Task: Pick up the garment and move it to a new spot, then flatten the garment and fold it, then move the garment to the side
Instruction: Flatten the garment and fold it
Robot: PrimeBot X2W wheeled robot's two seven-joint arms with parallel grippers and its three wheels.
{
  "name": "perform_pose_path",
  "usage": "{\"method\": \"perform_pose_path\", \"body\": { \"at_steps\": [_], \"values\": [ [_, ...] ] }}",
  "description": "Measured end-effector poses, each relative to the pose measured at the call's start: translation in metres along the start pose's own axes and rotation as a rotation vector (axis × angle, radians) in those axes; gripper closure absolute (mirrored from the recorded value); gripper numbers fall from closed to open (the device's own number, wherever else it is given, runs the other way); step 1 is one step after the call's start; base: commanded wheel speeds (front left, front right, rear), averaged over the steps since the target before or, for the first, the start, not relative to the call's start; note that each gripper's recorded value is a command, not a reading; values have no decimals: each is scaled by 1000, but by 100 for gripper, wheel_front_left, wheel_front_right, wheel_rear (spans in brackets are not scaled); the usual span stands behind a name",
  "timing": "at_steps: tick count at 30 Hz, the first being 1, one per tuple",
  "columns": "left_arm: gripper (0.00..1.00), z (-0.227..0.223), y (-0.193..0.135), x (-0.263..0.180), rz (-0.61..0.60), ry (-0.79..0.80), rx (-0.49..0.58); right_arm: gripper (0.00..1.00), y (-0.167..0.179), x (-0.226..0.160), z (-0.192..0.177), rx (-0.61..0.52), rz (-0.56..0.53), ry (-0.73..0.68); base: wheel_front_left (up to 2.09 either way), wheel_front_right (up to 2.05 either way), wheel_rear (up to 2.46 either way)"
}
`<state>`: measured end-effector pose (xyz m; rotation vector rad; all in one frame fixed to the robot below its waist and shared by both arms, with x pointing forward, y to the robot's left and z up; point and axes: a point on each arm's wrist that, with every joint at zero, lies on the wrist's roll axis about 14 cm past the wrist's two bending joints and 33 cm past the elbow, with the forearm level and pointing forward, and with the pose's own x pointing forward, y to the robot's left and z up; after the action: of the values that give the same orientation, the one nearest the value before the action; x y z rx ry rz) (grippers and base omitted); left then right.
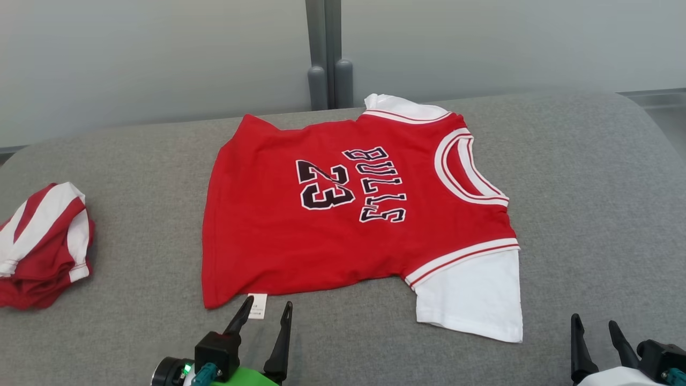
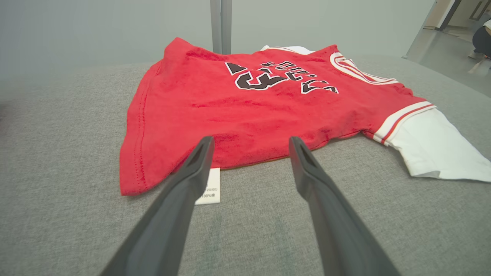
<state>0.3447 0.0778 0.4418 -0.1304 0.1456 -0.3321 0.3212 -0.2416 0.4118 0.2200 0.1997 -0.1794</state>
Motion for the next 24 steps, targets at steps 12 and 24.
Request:
{"method": "perform_pose_path", "body": {
  "at_steps": [12,24],
  "values": [
    [0,2,9,2,40,-3,11,0,36,8,49,-34,109,-153,0,0,0],
    [0,-8,66,-1,229,36,-13,0,58,6,48,-52,175,-155,0,0,0]
  ]
}}
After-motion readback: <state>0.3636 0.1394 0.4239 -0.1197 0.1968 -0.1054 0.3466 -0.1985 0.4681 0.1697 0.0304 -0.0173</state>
